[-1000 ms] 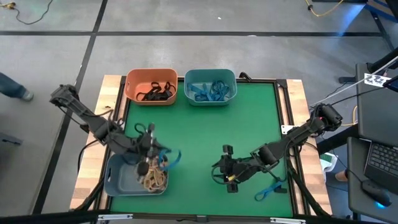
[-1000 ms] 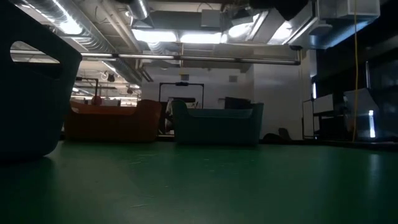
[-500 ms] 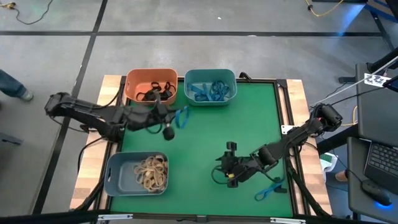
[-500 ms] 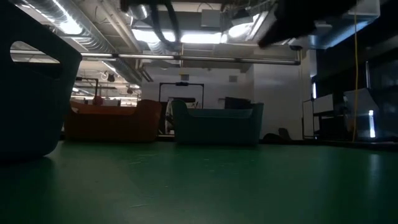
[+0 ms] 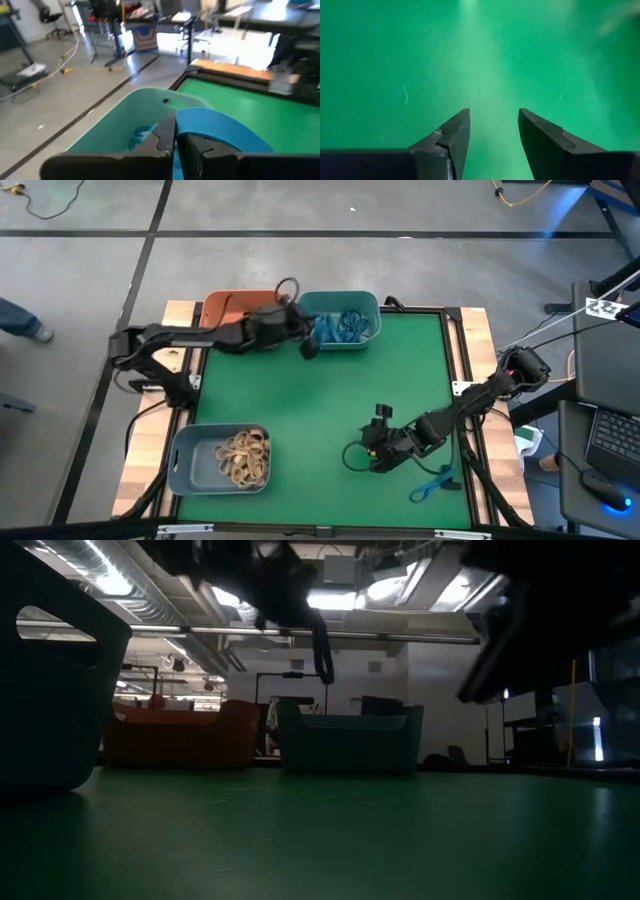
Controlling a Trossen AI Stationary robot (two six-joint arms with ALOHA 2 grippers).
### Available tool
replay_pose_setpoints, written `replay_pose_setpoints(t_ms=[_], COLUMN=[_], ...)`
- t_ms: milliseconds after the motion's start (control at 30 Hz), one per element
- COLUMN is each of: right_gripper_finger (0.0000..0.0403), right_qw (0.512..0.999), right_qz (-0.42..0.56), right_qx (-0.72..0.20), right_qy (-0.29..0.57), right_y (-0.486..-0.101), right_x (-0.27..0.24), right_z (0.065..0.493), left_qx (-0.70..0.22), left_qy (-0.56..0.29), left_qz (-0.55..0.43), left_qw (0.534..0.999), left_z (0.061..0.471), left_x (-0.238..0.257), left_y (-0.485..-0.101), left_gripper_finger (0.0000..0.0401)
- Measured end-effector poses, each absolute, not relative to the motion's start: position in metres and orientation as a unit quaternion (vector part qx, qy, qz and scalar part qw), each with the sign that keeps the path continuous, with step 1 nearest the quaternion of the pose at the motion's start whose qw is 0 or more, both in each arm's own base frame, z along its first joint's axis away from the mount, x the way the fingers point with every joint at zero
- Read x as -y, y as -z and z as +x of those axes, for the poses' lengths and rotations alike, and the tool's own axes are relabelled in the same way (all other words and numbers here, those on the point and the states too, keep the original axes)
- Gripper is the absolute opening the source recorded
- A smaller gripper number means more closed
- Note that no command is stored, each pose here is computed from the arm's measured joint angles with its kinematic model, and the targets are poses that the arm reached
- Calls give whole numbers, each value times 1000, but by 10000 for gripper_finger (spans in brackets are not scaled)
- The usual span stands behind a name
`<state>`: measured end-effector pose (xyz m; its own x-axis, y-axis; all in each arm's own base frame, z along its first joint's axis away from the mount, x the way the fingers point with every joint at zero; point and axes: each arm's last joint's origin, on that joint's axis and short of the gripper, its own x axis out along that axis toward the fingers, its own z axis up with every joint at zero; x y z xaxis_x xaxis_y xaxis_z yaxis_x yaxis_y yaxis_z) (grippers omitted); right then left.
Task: Sort rubber bands into baskets
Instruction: Put the blue rubber band into the green bin
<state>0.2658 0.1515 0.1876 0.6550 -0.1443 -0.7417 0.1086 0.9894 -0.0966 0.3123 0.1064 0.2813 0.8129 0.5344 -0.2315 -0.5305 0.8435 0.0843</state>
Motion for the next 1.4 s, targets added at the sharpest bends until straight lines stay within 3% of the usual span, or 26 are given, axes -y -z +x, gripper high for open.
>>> replay_pose_setpoints(t_ms=[233,433,600,800,1133,1400], right_gripper_finger=[170,170,170,170,170,170], right_qw=[888,880,871,866,829,782], right_qz=[56,96,112,118,171,230], right_qx=[-448,-451,-470,-480,-529,-578], right_qy=[85,110,91,79,-52,-37], right_y=[-172,-166,-164,-164,-178,-175], right_x=[-148,-146,-147,-147,-195,-232], right_z=[256,252,251,250,226,181], left_qx=[-167,-212,-331,-382,-417,-415], left_qy=[-323,-334,-325,-324,-217,-129], left_qz=[-5,-30,-46,-68,-26,11], left_qw=[932,918,885,863,882,901], left_z=[328,324,319,317,338,349], left_x=[-149,-163,-161,-155,-89,-20], left_y=[-248,-232,-241,-261,-265,-265], left_gripper_finger=[13,82,134,143,143,143])
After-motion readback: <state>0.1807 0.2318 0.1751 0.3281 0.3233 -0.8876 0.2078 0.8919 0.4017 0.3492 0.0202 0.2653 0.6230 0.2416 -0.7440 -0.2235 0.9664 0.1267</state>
